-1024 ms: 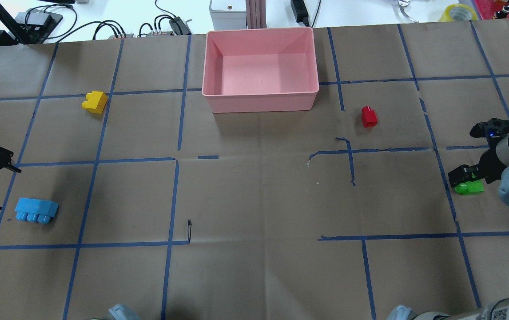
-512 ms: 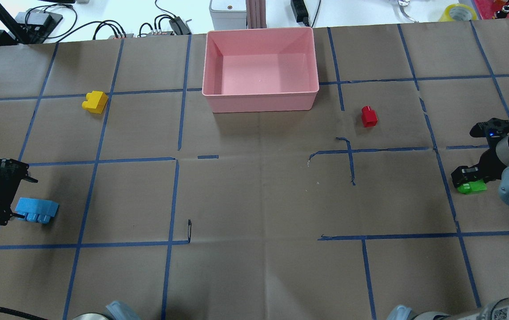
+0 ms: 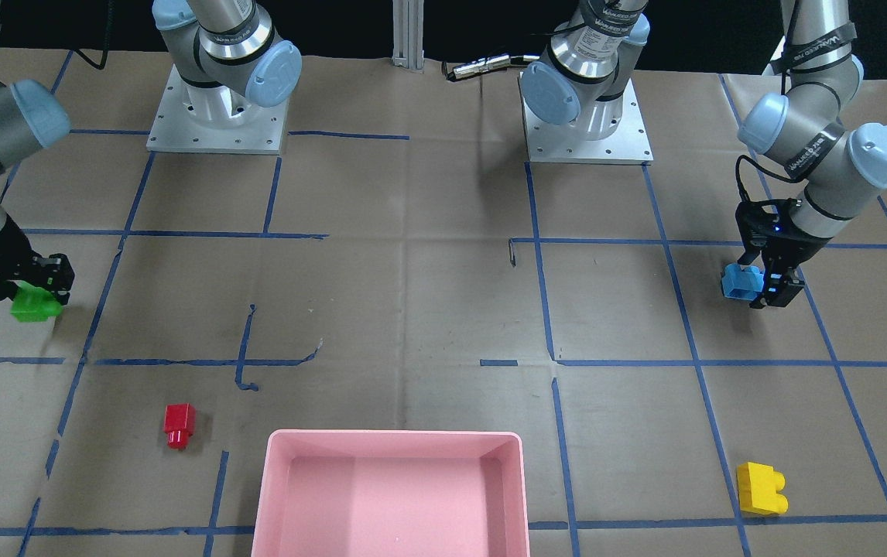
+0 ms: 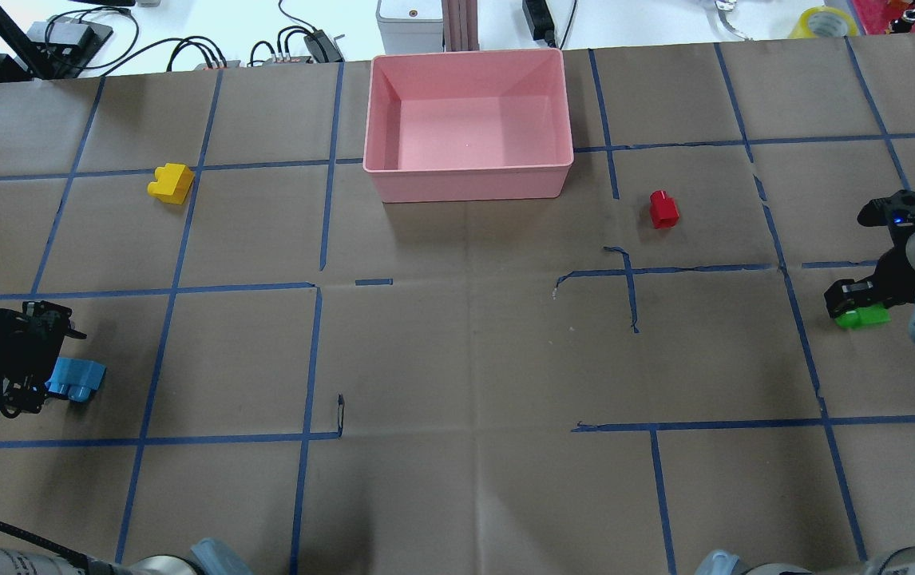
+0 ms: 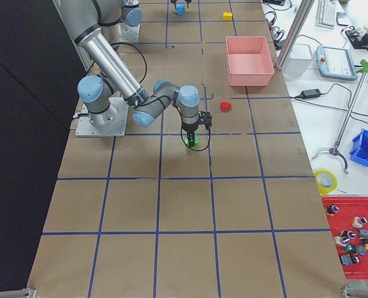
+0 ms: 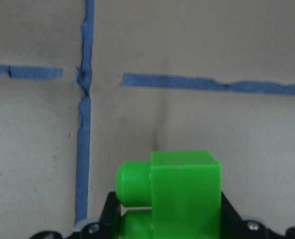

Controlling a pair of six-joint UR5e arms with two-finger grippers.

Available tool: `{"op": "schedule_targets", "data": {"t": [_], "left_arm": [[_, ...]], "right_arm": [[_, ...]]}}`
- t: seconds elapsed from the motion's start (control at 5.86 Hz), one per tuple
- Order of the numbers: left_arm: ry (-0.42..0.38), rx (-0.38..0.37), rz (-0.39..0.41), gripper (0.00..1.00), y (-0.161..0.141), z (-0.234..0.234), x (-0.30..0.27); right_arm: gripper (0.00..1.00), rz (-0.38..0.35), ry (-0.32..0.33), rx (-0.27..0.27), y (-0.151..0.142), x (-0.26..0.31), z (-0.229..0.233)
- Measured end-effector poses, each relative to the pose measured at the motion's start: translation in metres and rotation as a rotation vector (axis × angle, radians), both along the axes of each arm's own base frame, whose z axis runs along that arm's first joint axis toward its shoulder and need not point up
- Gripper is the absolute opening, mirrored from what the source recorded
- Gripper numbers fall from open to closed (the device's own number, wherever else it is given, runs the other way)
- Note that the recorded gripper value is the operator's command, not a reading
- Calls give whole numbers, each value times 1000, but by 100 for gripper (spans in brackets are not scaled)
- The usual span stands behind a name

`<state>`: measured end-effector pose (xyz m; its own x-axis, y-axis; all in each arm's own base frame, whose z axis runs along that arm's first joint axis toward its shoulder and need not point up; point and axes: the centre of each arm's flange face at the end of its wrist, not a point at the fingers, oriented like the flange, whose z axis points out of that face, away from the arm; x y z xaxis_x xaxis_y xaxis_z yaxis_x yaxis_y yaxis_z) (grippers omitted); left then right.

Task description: Put all blocks into box

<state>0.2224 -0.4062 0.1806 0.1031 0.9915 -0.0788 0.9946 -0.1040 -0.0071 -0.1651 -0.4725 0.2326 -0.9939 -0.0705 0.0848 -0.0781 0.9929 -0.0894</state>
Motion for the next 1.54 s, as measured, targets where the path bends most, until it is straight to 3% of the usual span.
{"op": "schedule_targets", "data": {"t": [0.17,0.34,0.51,0.85,1.2,1.37,1.54], "left_arm": [[-7,-5,2,96,3,-4,-2],[-7,-2,9,96,6,-6,0],[0,3,29,94,13,-9,10],[7,5,59,94,23,-11,24],[1,-2,62,93,22,-8,24],[3,-1,60,92,19,-8,21],[6,1,51,90,16,-10,16]], "right_arm": [[7,39,11,-20,-32,11,52],[11,72,2,-23,-69,45,105],[7,116,-11,-24,-108,101,140],[5,238,-55,-69,-175,268,156],[7,295,-223,-134,-239,416,142],[44,328,-270,-168,-262,464,122],[99,337,-291,-190,-270,491,104]]}}
